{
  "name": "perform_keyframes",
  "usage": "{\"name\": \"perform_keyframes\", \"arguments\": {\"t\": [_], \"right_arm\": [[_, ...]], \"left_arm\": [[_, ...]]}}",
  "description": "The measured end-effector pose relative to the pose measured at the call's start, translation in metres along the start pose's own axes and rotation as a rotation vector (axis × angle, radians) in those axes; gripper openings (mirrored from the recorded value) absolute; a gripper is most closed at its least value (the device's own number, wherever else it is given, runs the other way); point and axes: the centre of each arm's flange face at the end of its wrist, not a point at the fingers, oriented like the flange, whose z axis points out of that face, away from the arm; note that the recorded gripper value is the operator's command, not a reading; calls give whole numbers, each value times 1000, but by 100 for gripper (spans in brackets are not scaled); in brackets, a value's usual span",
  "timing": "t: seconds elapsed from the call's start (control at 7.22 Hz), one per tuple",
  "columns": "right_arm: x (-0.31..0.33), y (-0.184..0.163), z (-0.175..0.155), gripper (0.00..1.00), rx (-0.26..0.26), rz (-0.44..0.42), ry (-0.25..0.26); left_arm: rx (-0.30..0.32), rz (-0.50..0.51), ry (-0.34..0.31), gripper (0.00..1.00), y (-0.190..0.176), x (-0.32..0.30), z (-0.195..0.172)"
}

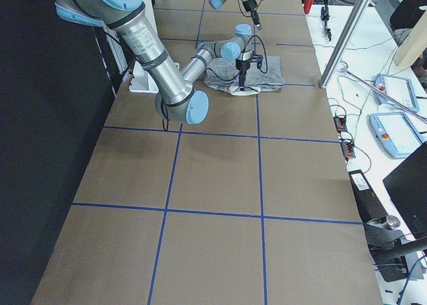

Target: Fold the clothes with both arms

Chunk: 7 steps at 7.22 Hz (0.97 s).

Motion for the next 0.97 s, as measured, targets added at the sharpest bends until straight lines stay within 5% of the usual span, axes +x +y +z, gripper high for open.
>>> {"name": "perform_keyframes", "arguments": {"t": [0.42, 0.97], "right_arm": [[-3, 103, 6, 70, 50, 209, -89], [23, 133, 22, 70, 27, 254, -73]], "left_arm": [[-9, -31, -11, 25, 2, -1, 6], [-50, -60, 7, 42, 2, 8, 9]]}}
